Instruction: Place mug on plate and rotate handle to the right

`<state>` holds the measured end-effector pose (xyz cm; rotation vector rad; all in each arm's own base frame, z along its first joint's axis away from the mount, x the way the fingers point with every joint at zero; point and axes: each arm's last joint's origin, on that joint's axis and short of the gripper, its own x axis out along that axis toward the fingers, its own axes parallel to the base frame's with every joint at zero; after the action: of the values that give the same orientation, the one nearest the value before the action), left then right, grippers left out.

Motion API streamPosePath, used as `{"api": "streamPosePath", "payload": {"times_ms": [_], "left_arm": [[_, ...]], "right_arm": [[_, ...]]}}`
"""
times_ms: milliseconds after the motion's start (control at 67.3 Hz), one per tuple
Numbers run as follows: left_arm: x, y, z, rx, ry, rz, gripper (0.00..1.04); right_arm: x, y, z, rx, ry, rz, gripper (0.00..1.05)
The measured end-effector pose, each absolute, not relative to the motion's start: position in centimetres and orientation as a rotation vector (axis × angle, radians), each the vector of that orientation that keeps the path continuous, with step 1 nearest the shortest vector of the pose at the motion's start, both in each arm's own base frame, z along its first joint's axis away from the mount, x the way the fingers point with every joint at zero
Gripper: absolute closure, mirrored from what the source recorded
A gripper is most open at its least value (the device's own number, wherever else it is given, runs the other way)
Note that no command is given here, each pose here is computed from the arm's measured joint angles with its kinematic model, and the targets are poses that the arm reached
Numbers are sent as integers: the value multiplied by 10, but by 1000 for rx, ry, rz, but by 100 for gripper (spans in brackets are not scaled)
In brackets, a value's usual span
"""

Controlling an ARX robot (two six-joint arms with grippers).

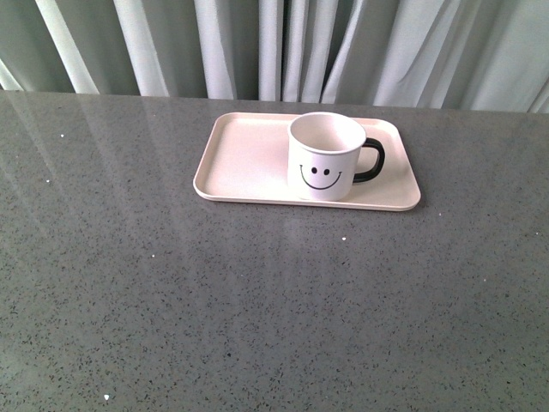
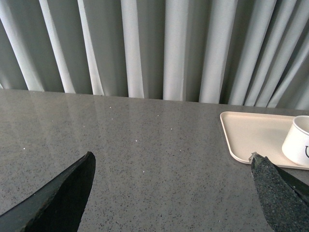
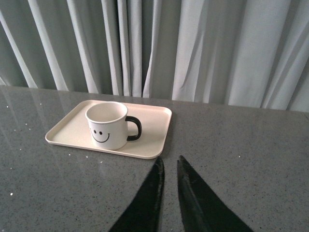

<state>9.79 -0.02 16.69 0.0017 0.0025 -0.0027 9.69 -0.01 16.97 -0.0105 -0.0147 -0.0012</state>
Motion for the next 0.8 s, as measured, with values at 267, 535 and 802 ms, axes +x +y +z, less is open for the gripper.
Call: {"api": "streamPosePath", "payload": {"times_ms": [267,535,802], "left_arm": [[98,0,167,2,3,-3,9],[98,0,167,2,2,-3,9],[98,0,167,2,2,-3,9]], "right_arm": [[97,0,170,-10,-15,-1,35],[97,0,170,-10,-15,-1,9],[97,0,170,-10,-15,-1,9]]}}
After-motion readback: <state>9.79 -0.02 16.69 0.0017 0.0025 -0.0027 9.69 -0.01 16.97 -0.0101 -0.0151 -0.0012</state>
